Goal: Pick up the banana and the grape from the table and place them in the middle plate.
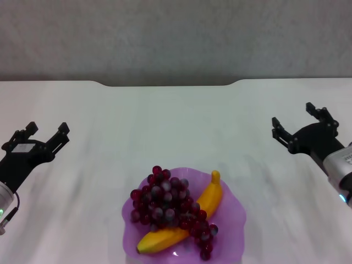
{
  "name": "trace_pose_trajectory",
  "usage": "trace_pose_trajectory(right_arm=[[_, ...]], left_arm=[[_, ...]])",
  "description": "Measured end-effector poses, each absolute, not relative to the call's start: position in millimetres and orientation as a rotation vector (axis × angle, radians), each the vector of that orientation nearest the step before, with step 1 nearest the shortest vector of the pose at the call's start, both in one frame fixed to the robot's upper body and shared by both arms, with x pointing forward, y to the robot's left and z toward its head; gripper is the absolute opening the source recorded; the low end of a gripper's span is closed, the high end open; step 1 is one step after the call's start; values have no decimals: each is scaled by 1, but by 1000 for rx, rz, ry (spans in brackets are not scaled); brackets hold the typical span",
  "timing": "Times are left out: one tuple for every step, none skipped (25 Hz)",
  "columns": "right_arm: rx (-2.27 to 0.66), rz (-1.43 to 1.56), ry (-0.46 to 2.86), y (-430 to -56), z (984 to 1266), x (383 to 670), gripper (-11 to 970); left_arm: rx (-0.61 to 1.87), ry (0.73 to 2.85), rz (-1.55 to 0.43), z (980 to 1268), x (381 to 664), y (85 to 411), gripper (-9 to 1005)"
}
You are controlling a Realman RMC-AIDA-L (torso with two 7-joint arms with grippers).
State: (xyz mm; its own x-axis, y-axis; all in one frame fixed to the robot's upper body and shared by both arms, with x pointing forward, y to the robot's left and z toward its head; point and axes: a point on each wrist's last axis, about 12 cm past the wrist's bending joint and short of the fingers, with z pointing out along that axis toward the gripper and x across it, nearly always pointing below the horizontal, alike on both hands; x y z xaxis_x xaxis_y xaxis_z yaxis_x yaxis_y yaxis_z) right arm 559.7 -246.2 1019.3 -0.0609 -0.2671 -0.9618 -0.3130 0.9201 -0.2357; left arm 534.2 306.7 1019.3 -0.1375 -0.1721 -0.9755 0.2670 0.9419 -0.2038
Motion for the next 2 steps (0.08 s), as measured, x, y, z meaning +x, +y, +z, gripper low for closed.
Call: trace_pose_trajectory(right_arm=[[-442, 40, 1655, -249, 1019, 560, 880], [-432, 39, 1656, -252, 1019, 560, 880]], left_arm=[[69, 1672, -375, 1019, 535, 307, 863], [69, 1677, -373, 1019, 536, 307, 863]])
